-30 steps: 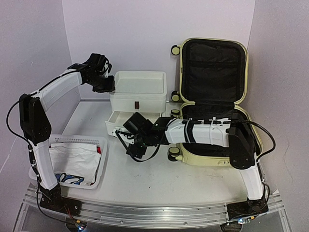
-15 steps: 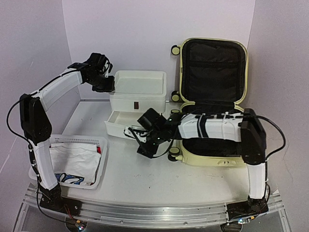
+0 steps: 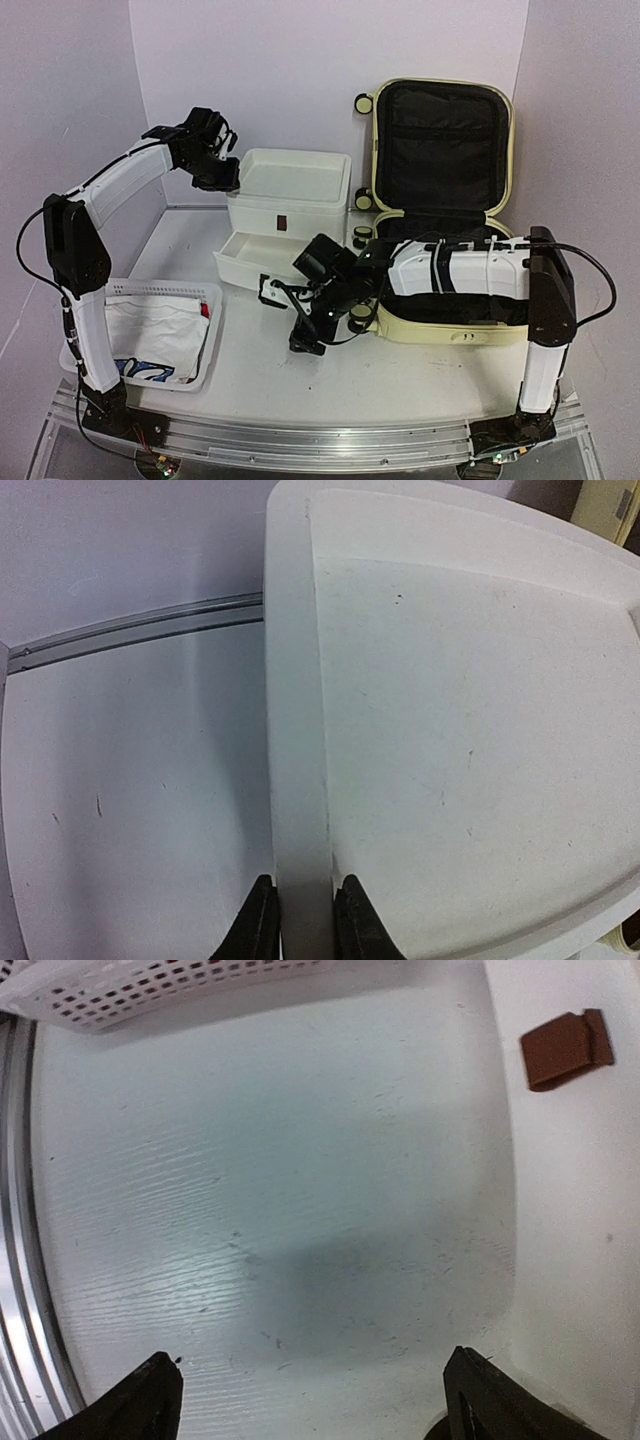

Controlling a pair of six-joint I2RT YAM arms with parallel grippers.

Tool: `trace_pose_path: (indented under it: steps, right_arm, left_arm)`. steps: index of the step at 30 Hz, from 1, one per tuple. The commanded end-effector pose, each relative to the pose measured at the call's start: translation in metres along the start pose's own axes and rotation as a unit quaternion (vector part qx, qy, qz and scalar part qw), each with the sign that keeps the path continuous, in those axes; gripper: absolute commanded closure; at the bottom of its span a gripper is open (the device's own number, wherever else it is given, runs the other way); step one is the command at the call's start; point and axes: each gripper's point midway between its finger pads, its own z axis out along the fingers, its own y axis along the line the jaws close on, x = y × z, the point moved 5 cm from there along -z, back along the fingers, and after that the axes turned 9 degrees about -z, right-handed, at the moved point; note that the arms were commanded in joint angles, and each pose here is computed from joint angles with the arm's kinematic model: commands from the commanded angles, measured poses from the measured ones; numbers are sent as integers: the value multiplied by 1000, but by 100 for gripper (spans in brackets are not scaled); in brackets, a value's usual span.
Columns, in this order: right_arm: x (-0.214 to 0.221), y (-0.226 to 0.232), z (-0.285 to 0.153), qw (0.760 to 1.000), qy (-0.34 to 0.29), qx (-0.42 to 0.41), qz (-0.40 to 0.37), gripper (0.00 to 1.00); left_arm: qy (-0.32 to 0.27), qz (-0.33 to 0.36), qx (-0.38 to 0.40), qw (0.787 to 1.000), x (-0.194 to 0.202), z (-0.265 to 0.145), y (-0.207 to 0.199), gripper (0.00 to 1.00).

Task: Open, take out, and arrange the luggage

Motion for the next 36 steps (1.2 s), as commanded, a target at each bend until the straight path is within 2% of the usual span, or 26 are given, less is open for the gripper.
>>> trace_pose_path:
  steps: [1, 8, 11, 14, 16, 18, 22, 26, 30, 33, 36]
  right_arm:
    - [-4, 33, -13, 997, -15, -70, -22, 7]
    - [-1, 43, 2, 996, 2, -78, -49, 3]
    - [-4, 4, 16, 996, 31, 55, -64, 2]
    - [-6, -67, 20, 962, 63, 261, -43, 2]
    - [1, -116, 16, 943, 67, 325, 6, 2]
    - [-2, -133, 13, 938, 46, 344, 17, 2]
    - [-19, -118, 5, 957, -28, 290, -8, 2]
    - [-10, -104, 9, 966, -33, 256, -15, 2]
    - [-22, -66, 26, 990, -93, 100, -46, 2]
    - [-33, -41, 36, 990, -122, 28, -71, 2]
    - [-44, -41, 41, 988, -139, 12, -65, 2]
  left_arm:
    - [55, 29, 34, 997, 19, 1, -18, 100]
    - [58, 28, 34, 997, 20, 3, -17, 100]
    - [62, 30, 38, 997, 22, 4, -18, 100]
    - [68, 34, 39, 996, 25, 8, -18, 100]
    - [73, 36, 38, 996, 27, 12, -17, 100]
    - [74, 36, 39, 996, 28, 13, -17, 100]
    - [78, 37, 37, 996, 30, 17, -16, 100]
    - [79, 34, 36, 996, 30, 19, -16, 100]
    - [77, 32, 41, 996, 28, 17, -18, 100]
    - [73, 34, 41, 996, 26, 14, -18, 100]
    - [71, 34, 42, 996, 25, 12, -19, 100]
